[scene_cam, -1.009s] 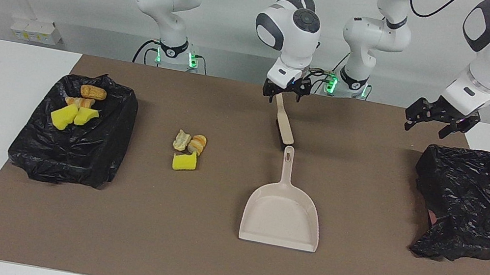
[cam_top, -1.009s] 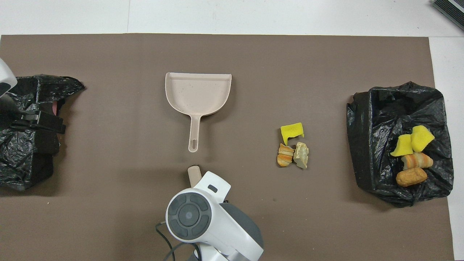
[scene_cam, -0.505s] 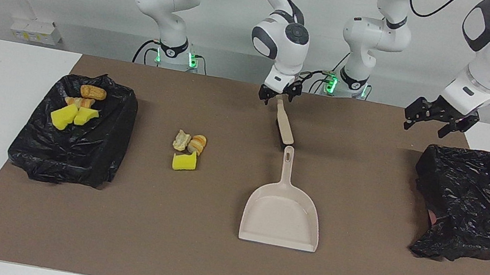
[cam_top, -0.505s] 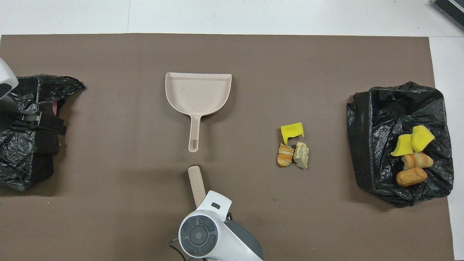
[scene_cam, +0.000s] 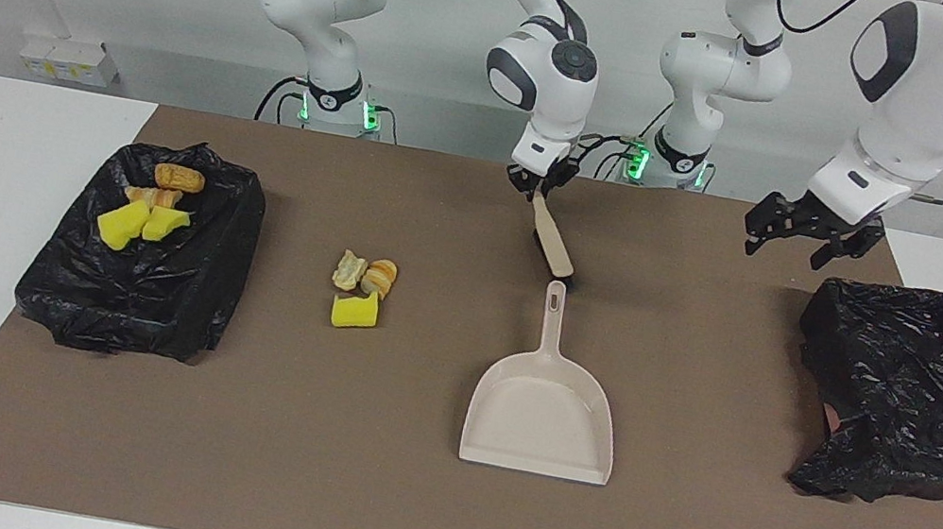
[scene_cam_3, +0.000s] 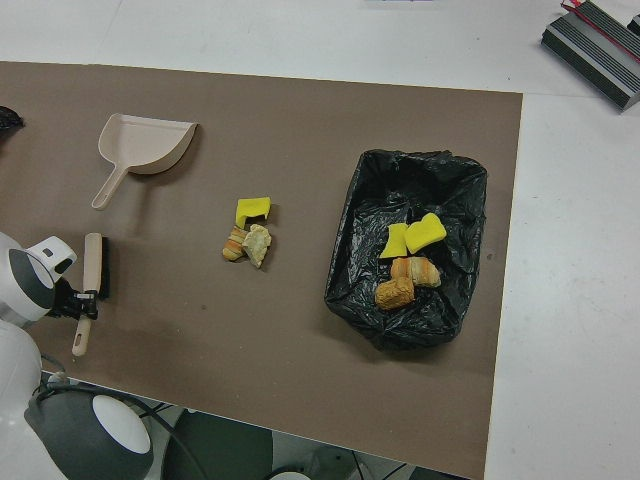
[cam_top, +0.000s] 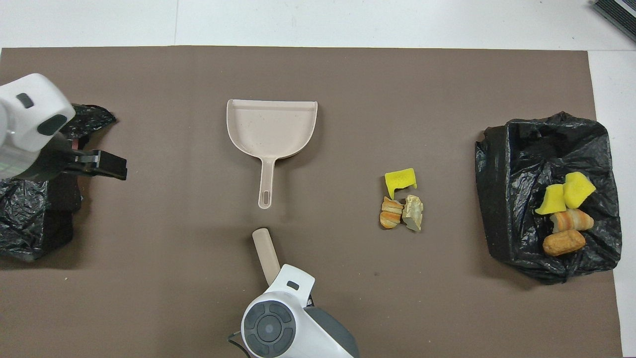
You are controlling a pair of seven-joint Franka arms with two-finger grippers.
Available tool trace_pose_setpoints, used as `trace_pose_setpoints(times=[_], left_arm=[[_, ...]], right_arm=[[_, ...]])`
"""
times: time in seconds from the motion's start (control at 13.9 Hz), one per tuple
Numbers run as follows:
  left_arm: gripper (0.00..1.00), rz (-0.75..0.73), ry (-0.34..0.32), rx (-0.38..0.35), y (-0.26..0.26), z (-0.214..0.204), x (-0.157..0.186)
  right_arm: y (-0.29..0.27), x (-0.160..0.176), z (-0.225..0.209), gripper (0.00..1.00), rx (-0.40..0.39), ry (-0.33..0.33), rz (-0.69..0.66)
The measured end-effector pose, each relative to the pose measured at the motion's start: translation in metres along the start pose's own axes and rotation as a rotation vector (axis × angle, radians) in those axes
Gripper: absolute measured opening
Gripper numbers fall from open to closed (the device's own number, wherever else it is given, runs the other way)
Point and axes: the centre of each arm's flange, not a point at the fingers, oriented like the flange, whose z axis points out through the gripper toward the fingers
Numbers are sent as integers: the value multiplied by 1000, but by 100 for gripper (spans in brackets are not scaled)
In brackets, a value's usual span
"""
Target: Sweep and dump trash in bin
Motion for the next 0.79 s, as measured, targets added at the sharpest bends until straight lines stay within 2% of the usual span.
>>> trace_pose_setpoints(times=[0.22,0.36,0.5,0.65,0.79], left_arm=[[100,23,26,-1,62,35,14],[100,41,27,1,98,66,24],[100,48,26,3,131,100,33],[100,37,41,1,161,134,41],[100,20,56,-3,184,165,46]], right_arm=[[7,6,-12,26,-24,-34,17],[29,8,-38,26,-60,-69,55],[77,9,-78,26,-109,-110,139],[147,14,-124,26,-120,-107,259],[222,23,-145,26,-112,-100,350]])
